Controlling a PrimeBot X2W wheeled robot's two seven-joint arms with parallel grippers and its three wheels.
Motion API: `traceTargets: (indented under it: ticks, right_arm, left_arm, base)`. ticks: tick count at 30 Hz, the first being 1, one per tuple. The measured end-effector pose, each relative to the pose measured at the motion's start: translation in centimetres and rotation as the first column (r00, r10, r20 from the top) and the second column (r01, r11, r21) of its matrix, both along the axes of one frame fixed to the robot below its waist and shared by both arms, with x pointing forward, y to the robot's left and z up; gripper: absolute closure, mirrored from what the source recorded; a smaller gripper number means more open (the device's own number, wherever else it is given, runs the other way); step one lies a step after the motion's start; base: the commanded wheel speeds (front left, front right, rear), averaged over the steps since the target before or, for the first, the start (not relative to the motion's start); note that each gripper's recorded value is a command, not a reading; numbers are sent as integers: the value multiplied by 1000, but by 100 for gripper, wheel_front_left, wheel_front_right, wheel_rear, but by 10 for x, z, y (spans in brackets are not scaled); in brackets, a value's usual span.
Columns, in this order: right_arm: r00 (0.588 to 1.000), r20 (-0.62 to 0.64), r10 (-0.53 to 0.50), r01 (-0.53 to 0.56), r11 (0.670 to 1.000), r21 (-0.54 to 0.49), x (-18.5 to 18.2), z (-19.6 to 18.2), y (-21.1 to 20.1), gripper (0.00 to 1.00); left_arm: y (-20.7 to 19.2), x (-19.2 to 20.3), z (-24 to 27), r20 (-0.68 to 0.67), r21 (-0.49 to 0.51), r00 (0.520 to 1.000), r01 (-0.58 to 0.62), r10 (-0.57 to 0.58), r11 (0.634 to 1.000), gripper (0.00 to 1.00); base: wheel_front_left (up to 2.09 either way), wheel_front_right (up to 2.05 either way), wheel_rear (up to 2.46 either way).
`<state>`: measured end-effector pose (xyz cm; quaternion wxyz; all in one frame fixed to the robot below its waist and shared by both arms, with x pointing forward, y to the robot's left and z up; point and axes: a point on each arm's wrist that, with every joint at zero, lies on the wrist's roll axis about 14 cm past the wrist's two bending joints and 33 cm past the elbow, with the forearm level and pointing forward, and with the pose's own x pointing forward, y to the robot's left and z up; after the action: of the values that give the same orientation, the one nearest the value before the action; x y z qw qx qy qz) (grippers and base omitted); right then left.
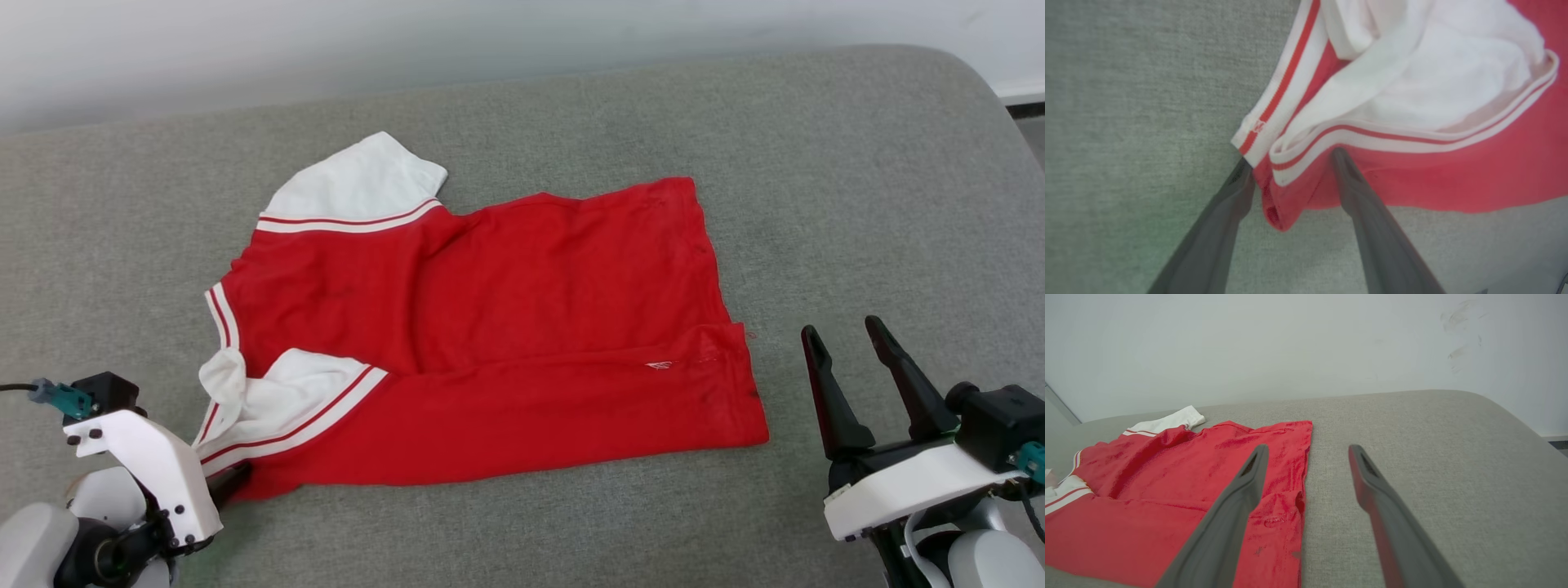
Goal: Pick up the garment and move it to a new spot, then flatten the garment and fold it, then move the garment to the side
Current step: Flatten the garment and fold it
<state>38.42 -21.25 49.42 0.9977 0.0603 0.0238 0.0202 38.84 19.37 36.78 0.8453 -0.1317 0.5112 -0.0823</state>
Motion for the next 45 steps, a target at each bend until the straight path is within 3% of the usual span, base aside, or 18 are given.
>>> traceTargets:
  ticks: [5, 11, 13, 16, 20, 29, 30, 31, 32, 37, 45]
  right_arm:
    - [997, -70, -23, 24, 1000, 4, -3, -14, -9, 0]
    - [968, -250, -2, 13, 999, 43, -8, -38, -15, 0]
    - [932, -360, 28, -6, 998, 62, -11, -53, -14, 0]
    - [842, -533, 81, -47, 996, 78, -19, -78, -10, 0]
    - [738, -660, 141, -99, 990, 100, -17, -94, 1, 0]
    - [616, -750, 239, -182, 970, 160, 7, -125, 40, 0]
    - [601, -760, 246, -181, 969, 170, 7, -129, 42, 19]
    - [591, -767, 251, -184, 967, 175, 8, -132, 44, 64]
    - [585, -770, 254, -188, 966, 175, 9, -134, 46, 100]
    - [579, -765, 281, -201, 959, 200, 10, -132, 54, 100]
    - [621, -727, 294, -253, 953, 169, 6, -108, 58, 100]
  left_arm:
    - [-12, 3, -8, -34, -45, 999, 8, -10, 999, 100]
    - [-9, 7, 4, 71, -30, 997, -2, 4, 1000, 100]
    - [-8, 9, 13, 119, -19, 993, -4, 6, 1000, 100]
    - [-8, 12, 28, 188, -11, 982, -1, 3, 1000, 100]
    - [-9, 14, 45, 250, -13, 968, 2, 2, 1000, 100]
    - [-8, 16, 47, 274, -5, 962, 1, 0, 1000, 100]
    - [-7, 16, 46, 276, -2, 961, -2, 2, 1000, 100]
    - [-6, 16, 45, 277, -1, 961, -6, 6, 1000, 100]
    - [-5, 15, 45, 277, 0, 961, -8, 8, 1000, 100]
    - [-4, 12, 47, 288, 3, 958, -14, 12, 1000, 100]
    - [-4, -2, 61, 330, 2, 944, -28, 26, 1000, 100]
  base:
    - [0, 0, 0]
    - [0, 0, 0]
    - [0, 0, 0]
    - [0, 0, 0]
    - [0, 0, 0]
    - [0, 0, 0]
    - [0, 0, 0]
    - [0, 0, 0]
    - [0, 0, 0]
    - [0, 0, 0]
    - [0, 0, 0]
